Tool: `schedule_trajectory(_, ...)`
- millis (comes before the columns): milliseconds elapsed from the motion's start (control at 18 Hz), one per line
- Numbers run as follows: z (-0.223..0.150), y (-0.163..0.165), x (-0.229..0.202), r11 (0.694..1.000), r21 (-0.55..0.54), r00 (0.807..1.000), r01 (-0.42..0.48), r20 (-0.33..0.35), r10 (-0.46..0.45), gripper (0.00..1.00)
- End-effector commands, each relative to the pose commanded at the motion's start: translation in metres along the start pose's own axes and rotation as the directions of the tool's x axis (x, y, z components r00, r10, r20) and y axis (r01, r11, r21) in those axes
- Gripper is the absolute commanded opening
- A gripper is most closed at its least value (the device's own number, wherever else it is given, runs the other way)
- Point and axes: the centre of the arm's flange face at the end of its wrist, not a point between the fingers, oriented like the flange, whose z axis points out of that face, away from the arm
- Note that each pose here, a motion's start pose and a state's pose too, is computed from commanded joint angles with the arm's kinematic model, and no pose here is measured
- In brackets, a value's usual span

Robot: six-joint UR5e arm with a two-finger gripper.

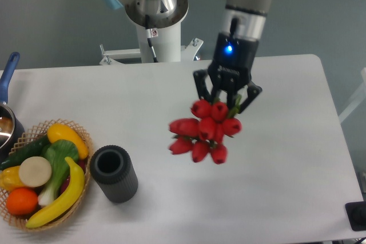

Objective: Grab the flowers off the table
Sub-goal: 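Lift the gripped tulip bouquet up off the table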

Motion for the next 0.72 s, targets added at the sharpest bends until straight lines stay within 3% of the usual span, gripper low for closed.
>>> schedule_trajectory(167,0.004,-0.002,-0.003,0.998,0.065,0.999,0.013,-0.047,-0.010,0.31)
schedule_trajectory(722,0.002,-0.007,-0.001,0.996,0.081,0.998,0.026,-0.055,-0.021,0.31)
